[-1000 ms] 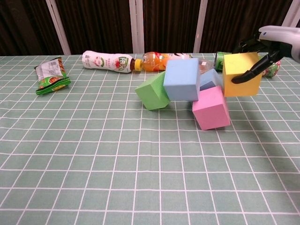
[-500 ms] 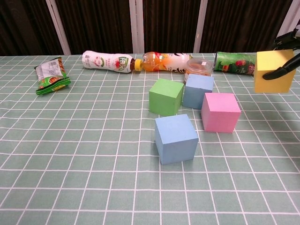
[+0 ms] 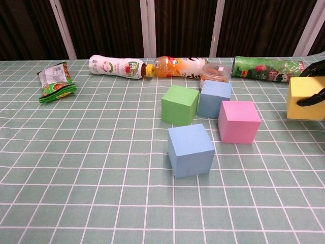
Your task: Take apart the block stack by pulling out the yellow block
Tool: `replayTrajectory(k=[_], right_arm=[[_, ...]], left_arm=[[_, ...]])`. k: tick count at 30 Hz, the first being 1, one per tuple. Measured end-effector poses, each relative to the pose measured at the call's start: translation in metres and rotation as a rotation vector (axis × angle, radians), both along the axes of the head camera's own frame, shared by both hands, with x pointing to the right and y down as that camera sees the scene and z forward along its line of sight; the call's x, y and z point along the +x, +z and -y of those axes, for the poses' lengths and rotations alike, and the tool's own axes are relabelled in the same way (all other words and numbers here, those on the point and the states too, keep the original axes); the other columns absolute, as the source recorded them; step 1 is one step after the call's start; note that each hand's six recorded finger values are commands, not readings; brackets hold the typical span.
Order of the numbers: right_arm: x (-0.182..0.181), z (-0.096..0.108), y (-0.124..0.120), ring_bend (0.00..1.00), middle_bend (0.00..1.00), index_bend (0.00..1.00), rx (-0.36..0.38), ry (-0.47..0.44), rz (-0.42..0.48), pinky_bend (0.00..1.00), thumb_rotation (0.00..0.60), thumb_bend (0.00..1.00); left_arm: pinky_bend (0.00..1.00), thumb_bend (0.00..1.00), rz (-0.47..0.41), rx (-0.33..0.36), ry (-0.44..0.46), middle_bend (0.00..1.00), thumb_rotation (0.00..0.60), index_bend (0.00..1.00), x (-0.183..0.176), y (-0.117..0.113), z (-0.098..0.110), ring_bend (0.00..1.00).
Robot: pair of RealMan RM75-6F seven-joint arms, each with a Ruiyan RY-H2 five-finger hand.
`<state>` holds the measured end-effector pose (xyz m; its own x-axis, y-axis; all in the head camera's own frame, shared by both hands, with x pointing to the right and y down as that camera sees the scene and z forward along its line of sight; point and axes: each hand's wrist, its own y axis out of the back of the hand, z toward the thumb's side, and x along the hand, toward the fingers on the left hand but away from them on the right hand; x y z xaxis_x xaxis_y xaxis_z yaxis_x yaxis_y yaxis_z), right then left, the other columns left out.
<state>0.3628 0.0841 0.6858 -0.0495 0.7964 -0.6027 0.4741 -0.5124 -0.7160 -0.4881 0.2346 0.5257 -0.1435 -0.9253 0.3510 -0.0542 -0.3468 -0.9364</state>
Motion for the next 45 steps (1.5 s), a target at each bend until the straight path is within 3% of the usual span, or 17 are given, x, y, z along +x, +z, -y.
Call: replayTrajectory(k=[4,8,11,20,30,36,45], right_arm=[[-0.004,0.007,0.009,0.22,0.4,0.55,0.002,0.004,0.028,0.0,0.6,0.24],[-0.007,0.014,0.021,0.02,0.09,0.27,-0.018,0.011,0.052,0.0,0.6,0.23],[-0.011,0.017,0.027,0.0,0.01,0.18,-0.036,0.007,0.073,0.0,0.6,0.17],[-0.009,0.015,-0.003,0.0,0.0,0.11,0.008,-0.007,0.094,0.0,0.6,0.16],[-0.009,-0.027,-0.057,0.0,0.0,0.12,-0.015,-0.093,0.13,0.0,0.6,0.16],[-0.021,-0.055,-0.058,0.0,0.09,0.19,-0.066,-0.132,0.202,0.0,0.6,0.16],[-0.059,-0.069,-0.044,0.0,0.09,0.2,-0.078,-0.151,0.275,0.0,0.6,0.16]], left_arm=[[0.0,0.19,0.008,-0.003,-0.003,0.07,0.6,0.2,0.0,0.002,0.0,0.0],[0.0,0.19,0.01,-0.006,0.002,0.07,0.6,0.2,0.001,0.003,0.0,0.0],[0.0,0.19,0.012,-0.004,-0.001,0.07,0.6,0.2,0.001,0.002,0.0,0.0],[0.0,0.19,0.009,-0.01,-0.001,0.07,0.6,0.2,0.002,0.004,0.0,0.0],[0.0,0.19,-0.004,-0.02,0.007,0.07,0.6,0.2,0.004,0.005,-0.001,0.0],[0.0,0.19,-0.006,-0.023,0.006,0.07,0.6,0.2,0.003,0.005,0.0,0.0],[0.0,0.19,-0.005,-0.03,0.004,0.07,0.6,0.2,0.002,0.007,0.0,0.0]])
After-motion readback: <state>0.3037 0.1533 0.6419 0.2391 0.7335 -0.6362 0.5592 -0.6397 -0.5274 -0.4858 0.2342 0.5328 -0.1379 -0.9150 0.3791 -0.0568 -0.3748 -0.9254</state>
